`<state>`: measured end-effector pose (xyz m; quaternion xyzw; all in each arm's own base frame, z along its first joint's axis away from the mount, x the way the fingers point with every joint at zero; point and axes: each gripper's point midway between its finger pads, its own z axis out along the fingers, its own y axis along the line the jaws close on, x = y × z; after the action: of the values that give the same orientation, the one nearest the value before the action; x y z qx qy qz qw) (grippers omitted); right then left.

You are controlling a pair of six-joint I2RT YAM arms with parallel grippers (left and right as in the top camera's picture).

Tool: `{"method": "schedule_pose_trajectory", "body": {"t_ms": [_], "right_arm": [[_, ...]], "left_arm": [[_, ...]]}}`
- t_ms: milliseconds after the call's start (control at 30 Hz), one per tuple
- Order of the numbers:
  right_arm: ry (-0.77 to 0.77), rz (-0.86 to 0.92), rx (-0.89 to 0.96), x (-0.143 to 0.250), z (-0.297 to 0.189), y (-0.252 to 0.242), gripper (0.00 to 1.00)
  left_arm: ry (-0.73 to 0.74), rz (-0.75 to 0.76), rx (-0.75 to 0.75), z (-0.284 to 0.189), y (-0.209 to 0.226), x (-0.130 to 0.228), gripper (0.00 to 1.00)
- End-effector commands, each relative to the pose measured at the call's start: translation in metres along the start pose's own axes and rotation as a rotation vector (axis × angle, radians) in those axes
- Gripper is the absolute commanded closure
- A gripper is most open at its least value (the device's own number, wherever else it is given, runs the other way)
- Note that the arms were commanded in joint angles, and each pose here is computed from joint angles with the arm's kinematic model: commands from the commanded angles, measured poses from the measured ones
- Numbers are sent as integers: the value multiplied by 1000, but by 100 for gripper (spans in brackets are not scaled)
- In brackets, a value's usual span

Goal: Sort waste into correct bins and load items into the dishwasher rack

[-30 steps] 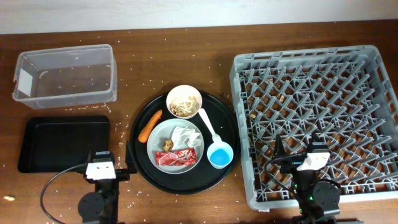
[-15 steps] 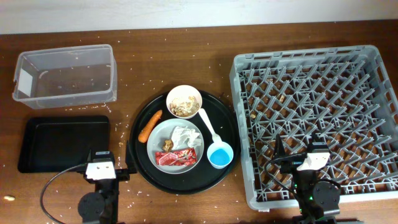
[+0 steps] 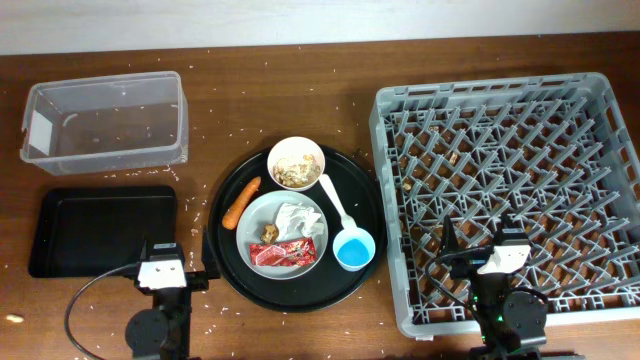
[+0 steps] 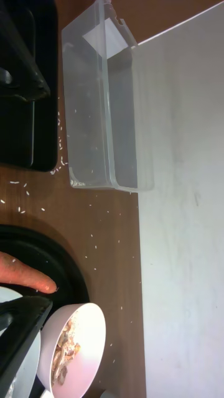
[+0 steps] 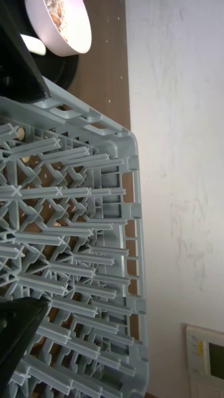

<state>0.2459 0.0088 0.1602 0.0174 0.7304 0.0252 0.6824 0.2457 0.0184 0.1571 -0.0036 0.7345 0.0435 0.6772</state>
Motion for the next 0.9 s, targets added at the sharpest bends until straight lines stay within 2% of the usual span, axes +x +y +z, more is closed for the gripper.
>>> {"method": "schedule_pose_trajectory", "body": {"t_ms": [0,367,567,700,867], "right_arm": [[6,-7,17,3,0,-3,2],[-5,-6,17,1,0,-3,2],[-7,-6,-23,-1,0,4,2],[-39,-5,-43,-17,-3,8,2],[-123,-1,-48,-58,-13,10,2]], "left_arm": [[0,16,-5,0,1,1,1],[-3,16,-21,0,4,0,1],[-184,26,53,-5,-8,-44,1],[-266,34,75,-11,-12,-66,1],[-260,39,117,-11,-18,-83,1]]}}
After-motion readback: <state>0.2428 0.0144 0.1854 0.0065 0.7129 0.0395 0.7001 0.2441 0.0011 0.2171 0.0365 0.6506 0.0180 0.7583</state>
